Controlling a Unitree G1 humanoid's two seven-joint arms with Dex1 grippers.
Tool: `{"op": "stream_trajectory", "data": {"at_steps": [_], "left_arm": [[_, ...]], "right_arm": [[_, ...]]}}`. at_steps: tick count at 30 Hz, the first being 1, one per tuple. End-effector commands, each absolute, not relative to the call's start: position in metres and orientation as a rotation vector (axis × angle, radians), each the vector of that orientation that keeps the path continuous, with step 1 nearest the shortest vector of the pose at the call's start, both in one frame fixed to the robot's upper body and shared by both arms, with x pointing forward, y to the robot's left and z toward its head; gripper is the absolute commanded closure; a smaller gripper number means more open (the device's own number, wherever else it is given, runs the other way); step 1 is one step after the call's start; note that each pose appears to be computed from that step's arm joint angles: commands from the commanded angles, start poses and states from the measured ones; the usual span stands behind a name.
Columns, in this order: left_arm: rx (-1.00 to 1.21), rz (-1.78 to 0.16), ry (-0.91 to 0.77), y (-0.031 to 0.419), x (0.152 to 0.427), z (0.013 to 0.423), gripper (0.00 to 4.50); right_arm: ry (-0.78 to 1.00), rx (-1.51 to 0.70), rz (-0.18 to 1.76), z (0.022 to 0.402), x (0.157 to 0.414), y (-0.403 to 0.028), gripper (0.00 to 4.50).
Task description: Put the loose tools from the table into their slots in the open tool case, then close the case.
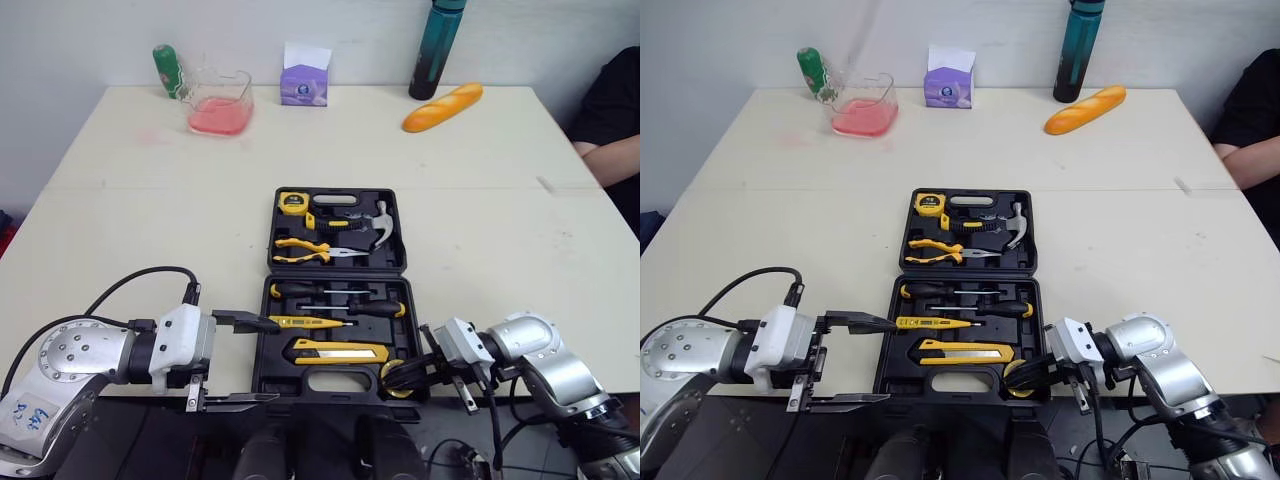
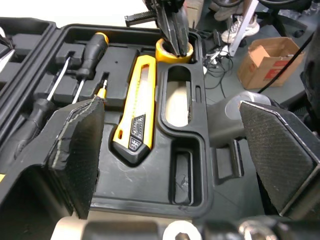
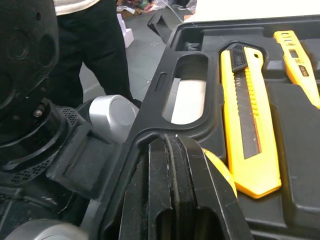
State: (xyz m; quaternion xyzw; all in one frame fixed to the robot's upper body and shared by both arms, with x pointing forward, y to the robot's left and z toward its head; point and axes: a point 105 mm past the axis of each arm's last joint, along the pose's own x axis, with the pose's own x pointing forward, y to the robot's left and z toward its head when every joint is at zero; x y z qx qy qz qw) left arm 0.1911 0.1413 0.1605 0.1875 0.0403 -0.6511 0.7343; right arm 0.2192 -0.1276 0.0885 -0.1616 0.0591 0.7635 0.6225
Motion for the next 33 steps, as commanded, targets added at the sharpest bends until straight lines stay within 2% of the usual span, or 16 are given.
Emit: {"op": "stream_trajectory", "data": {"at_steps": [1,10,16,20,24,28,33], "left_arm": [[0.44,-1.415,0.086,0.145,0.188,0.165,0.0],[0.411,-1.365,0.112,0.15,0.187,0.163,0.0],[0.404,-1.333,0.114,0.152,0.189,0.164,0.0],[0.35,-1.304,0.133,0.159,0.192,0.168,0.0],[0.377,-1.182,0.112,0.175,0.208,0.17,0.0],[0.416,-1.065,0.097,0.193,0.222,0.174,0.0],[0.468,-0.887,0.068,0.223,0.245,0.175,0.0]], "right_arm": [[0.268,-0.457,1.743,0.054,0.218,-0.138,4.47],[0.311,-0.374,1.716,0.045,0.218,-0.145,4.47],[0.26,-0.349,1.727,0.064,0.222,-0.142,4.47],[0.19,-0.361,1.673,0.097,0.228,-0.144,4.47],[0.104,-0.351,1.586,0.133,0.234,-0.151,4.47],[0.053,-0.41,1.447,0.151,0.253,-0.167,4.47],[0.068,-0.488,1.21,0.16,0.288,-0.197,4.47]]}}
